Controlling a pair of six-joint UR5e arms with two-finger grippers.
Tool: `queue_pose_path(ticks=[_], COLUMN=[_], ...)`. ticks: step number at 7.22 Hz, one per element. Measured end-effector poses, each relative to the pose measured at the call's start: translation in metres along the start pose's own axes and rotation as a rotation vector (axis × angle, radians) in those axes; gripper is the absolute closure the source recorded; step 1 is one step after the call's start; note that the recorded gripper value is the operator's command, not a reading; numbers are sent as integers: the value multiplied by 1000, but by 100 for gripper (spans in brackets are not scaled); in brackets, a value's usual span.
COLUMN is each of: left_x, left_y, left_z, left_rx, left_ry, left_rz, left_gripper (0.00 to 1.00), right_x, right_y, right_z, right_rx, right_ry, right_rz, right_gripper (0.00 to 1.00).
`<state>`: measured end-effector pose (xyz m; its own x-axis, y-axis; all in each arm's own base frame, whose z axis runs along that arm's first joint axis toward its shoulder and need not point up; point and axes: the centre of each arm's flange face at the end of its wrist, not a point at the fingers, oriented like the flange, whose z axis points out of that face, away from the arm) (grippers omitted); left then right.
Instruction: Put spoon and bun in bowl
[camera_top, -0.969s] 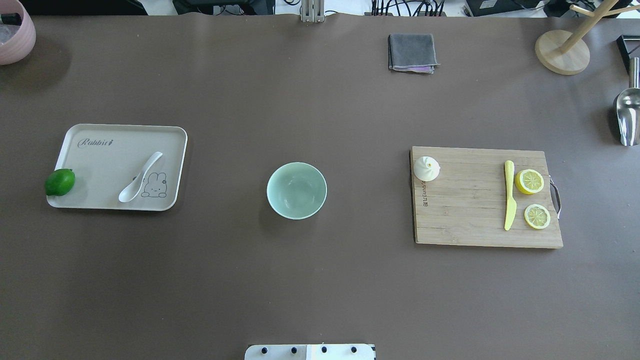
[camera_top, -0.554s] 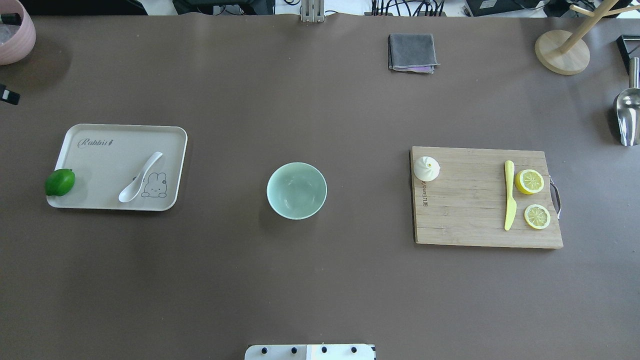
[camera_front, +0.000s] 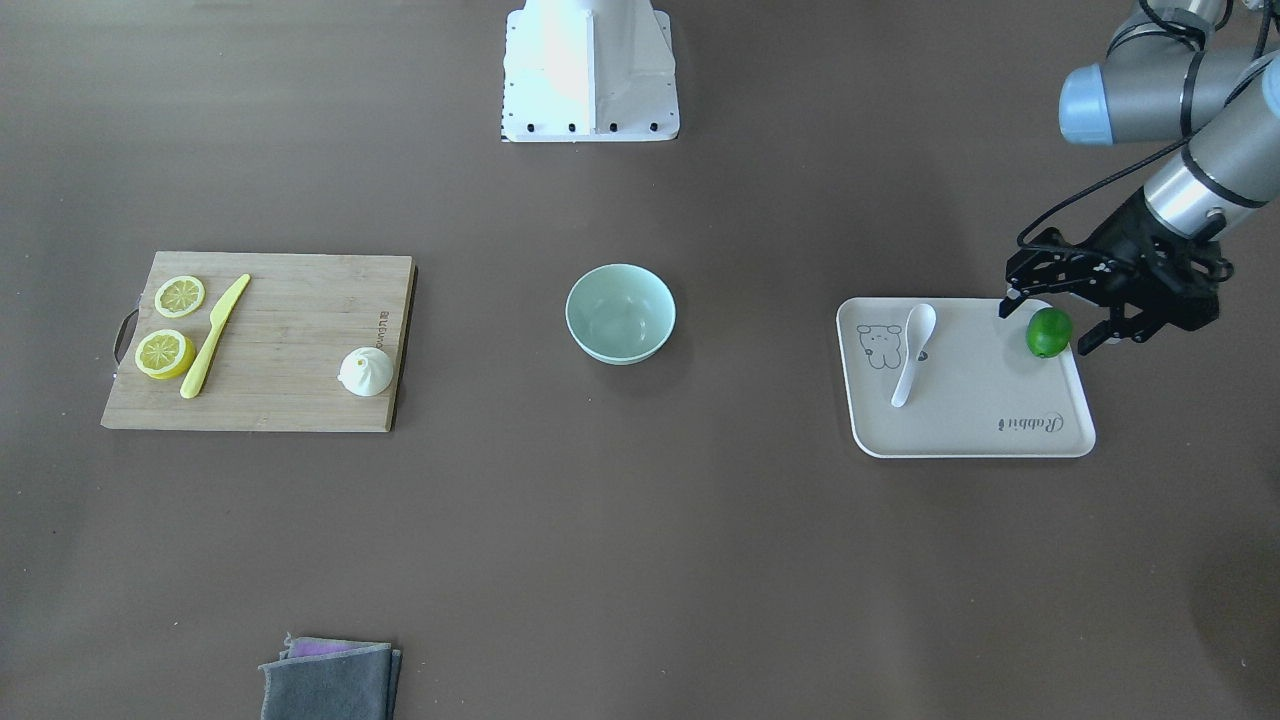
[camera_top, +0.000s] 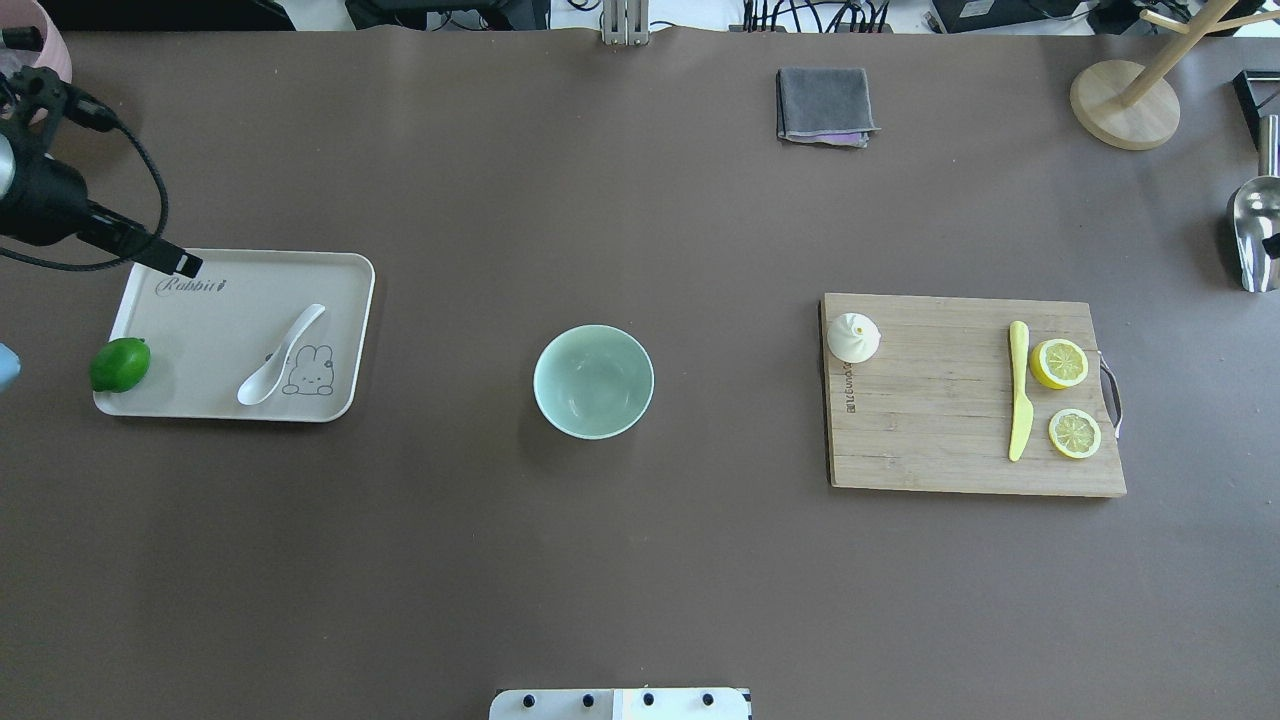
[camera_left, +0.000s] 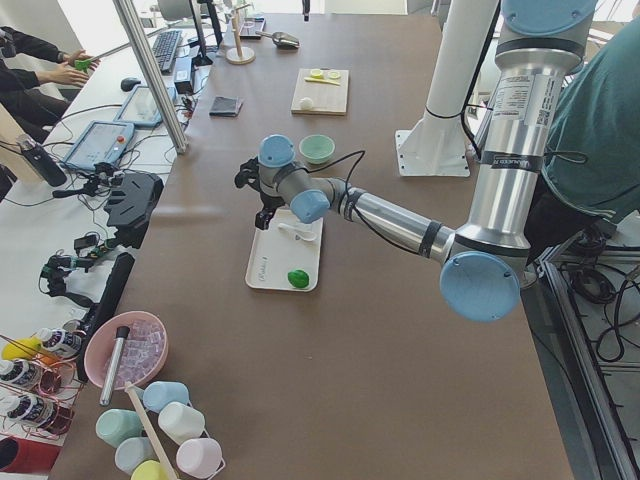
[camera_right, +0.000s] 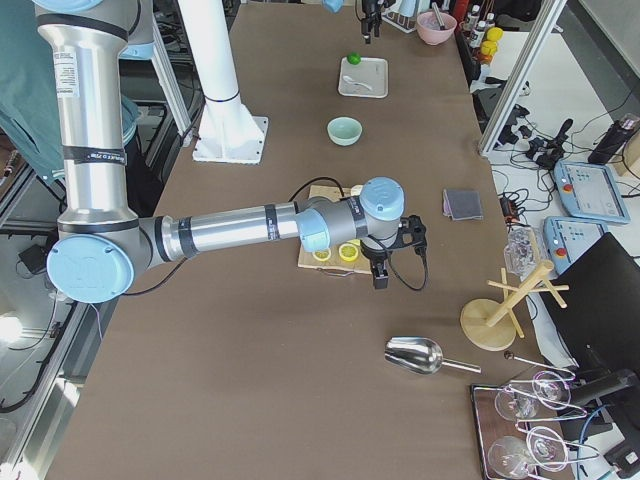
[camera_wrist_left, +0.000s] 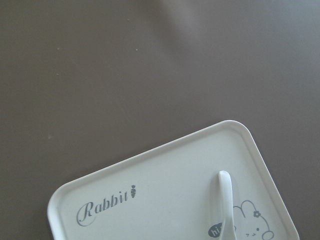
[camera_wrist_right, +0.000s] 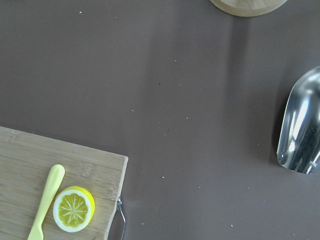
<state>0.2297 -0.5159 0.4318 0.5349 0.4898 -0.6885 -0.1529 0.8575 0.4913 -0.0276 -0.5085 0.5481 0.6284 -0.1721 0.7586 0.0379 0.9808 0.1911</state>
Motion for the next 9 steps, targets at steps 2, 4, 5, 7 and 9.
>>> queue_pose_path(ticks=[2, 4, 5, 7, 9], left_x=[37, 42, 41, 49, 49], left_y=[-6, -15, -15, -12, -11], left_z=[47, 76, 87, 108, 128], left_rx=[-33, -60, -71, -87, -111], left_ry=[-5, -17, -29, -52, -66], left_rz=[50, 48, 46, 59, 57], left_gripper=[3, 3, 3, 3, 11], right_x=[-16, -32, -37, -41, -44], right_y=[-2, -5, -6, -6, -6], right_z=[10, 19, 21, 23, 25], right_rx=[2, -6, -10, -15, -20], right_ry=[-15, -28, -34, -42, -47], right_rz=[-46, -81, -89, -95, -99], right_gripper=[0, 0, 0, 0, 0])
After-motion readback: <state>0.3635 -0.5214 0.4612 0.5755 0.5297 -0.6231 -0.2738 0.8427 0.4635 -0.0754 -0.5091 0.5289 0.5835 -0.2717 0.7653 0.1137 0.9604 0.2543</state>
